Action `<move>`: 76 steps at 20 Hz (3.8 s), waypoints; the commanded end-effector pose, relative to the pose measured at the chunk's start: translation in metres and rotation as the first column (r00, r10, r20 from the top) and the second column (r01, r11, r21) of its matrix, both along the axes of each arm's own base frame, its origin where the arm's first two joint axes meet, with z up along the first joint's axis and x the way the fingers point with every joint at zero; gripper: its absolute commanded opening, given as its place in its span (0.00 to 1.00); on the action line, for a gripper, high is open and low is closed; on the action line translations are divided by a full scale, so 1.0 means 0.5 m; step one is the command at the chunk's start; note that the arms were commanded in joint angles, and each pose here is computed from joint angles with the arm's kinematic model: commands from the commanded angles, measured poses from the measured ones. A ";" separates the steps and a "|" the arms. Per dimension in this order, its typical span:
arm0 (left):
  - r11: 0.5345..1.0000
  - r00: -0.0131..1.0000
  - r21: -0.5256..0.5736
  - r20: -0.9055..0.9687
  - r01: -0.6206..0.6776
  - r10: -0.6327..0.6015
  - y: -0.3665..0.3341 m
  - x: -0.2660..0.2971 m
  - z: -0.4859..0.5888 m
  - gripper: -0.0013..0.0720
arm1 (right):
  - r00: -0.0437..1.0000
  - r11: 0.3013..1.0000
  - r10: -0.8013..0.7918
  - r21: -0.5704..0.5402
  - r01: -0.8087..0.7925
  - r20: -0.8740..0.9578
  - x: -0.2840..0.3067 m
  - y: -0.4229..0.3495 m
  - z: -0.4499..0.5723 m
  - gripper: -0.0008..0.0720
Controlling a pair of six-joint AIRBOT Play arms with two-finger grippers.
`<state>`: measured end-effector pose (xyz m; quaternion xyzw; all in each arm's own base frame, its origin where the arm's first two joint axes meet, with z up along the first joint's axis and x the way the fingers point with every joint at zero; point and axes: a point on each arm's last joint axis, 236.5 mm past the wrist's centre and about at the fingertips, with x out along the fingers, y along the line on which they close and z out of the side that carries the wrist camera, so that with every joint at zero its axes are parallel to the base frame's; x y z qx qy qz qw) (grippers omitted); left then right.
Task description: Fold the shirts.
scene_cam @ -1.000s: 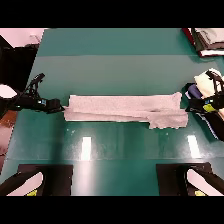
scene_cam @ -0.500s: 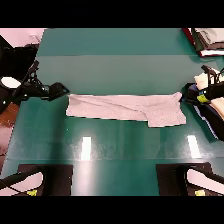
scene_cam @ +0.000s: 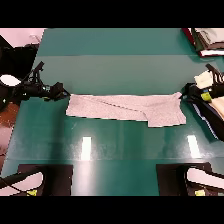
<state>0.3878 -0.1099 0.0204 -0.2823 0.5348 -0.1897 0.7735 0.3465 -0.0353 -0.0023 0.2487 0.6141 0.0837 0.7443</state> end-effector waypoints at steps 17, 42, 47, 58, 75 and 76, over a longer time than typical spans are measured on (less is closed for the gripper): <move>0.981 0.980 -0.031 -0.034 0.193 -0.194 -0.125 -0.068 0.003 0.05 | 0.979 0.949 0.185 0.273 -0.156 -0.083 -0.065 0.041 -0.171 0.76; 0.886 0.886 -0.027 -0.014 0.463 -0.463 -0.566 -0.008 -0.126 0.05 | 0.667 0.746 0.604 -0.015 -0.666 0.436 0.050 0.489 0.373 0.03; 0.881 0.881 -0.012 -0.005 0.474 -0.474 -0.560 -0.005 -0.131 0.05 | 0.628 0.715 0.670 -0.119 -0.688 0.395 0.029 0.524 0.376 0.03; 0.940 0.946 0.215 0.130 0.265 -0.296 -0.131 0.119 0.124 0.05 | 0.537 0.586 0.776 -0.063 -0.808 0.331 -0.003 0.714 0.247 0.03; 0.933 0.957 0.360 0.263 0.023 -0.126 0.125 0.061 0.307 0.05 | 0.410 0.505 0.772 -0.078 -0.859 0.486 -0.040 1.059 0.126 0.76; 0.933 0.957 0.360 0.263 0.023 -0.125 0.125 0.061 0.306 0.05 | 0.428 0.511 0.786 -0.081 -0.856 0.446 -0.036 1.010 0.122 0.76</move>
